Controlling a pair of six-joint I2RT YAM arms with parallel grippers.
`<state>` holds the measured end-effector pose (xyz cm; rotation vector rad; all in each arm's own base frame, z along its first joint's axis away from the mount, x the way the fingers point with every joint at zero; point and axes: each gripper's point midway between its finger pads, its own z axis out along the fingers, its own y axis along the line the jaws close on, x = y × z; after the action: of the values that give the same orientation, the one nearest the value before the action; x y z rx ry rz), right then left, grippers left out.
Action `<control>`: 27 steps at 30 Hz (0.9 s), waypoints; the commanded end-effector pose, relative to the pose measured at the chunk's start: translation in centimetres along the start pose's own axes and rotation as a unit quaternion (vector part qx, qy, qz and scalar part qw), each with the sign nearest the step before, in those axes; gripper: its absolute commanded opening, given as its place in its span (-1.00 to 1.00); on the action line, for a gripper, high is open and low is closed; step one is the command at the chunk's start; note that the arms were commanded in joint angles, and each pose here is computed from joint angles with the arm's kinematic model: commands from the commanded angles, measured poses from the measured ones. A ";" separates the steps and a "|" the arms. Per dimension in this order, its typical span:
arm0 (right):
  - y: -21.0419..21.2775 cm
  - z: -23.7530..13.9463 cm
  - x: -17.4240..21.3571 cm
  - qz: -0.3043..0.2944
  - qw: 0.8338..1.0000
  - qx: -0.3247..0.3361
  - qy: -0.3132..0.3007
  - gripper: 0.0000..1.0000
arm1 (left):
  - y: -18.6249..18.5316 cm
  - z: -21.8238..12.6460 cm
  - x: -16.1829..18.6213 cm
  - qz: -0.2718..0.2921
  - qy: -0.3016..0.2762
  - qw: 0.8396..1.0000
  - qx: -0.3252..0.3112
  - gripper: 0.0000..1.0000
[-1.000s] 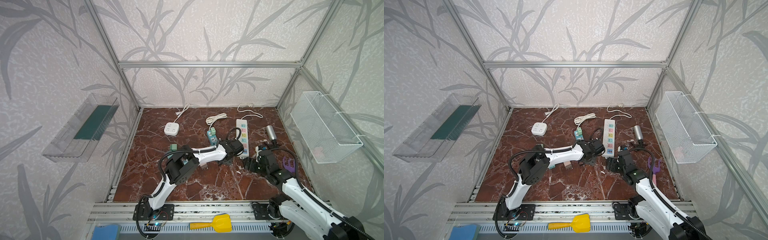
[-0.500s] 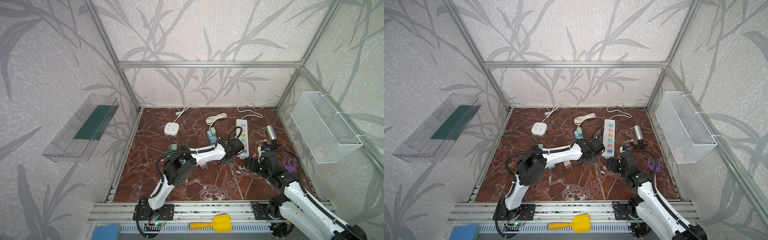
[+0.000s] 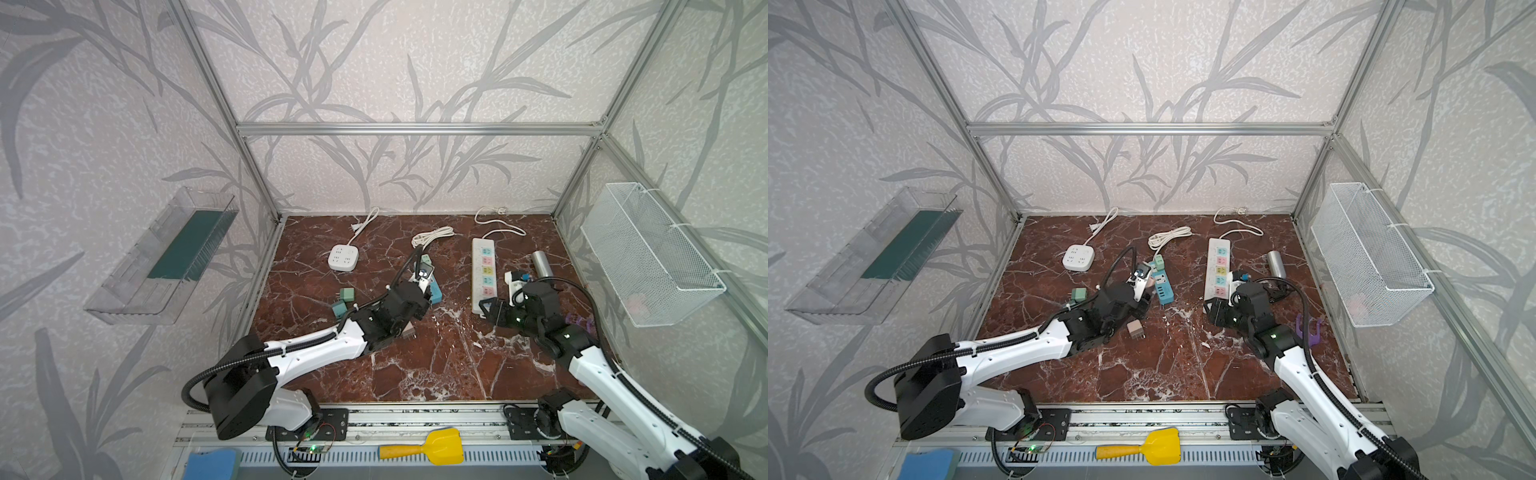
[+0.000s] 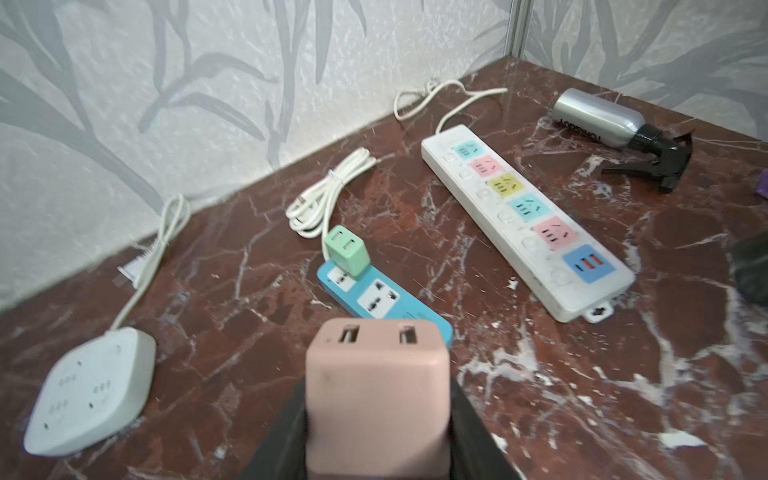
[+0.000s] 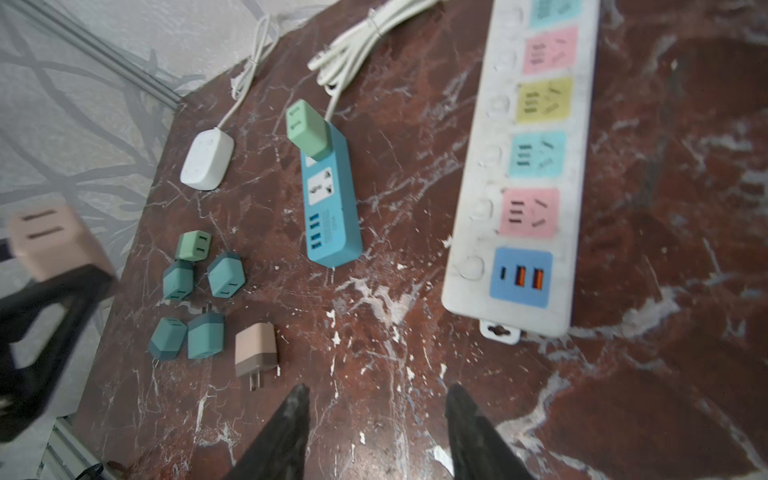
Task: Insert the plug
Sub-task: 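Bring pink adapter to right gripper while right gripper closes on it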
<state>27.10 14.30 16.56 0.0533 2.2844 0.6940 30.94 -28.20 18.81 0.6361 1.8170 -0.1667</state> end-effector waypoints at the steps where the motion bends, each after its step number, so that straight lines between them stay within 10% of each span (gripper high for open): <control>1: 2.8 0.3 -1.8 -0.055 0.998 -0.022 0.001 -0.02 | 0.1 -1.6 -7.0 0.072 -0.179 0.981 -0.004 -0.93; 9: 8.4 1.2 -2.6 -0.136 0.987 -0.075 0.043 -0.20 | -3.3 -1.1 -3.6 0.162 -0.179 0.965 0.097 -1.00; 18: 12.8 0.5 -3.2 -0.151 0.976 -0.151 0.051 0.13 | -3.9 -1.3 -3.2 0.170 -0.174 0.963 0.118 -1.00; 27: 15.0 3.2 -1.8 -0.161 0.966 -0.179 0.098 0.05 | -4.2 -1.8 -3.8 0.159 -0.183 0.961 0.130 -1.00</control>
<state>28.37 27.19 22.36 -0.5267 2.2687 0.9100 28.44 -32.07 20.17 1.0179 1.3930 -0.2666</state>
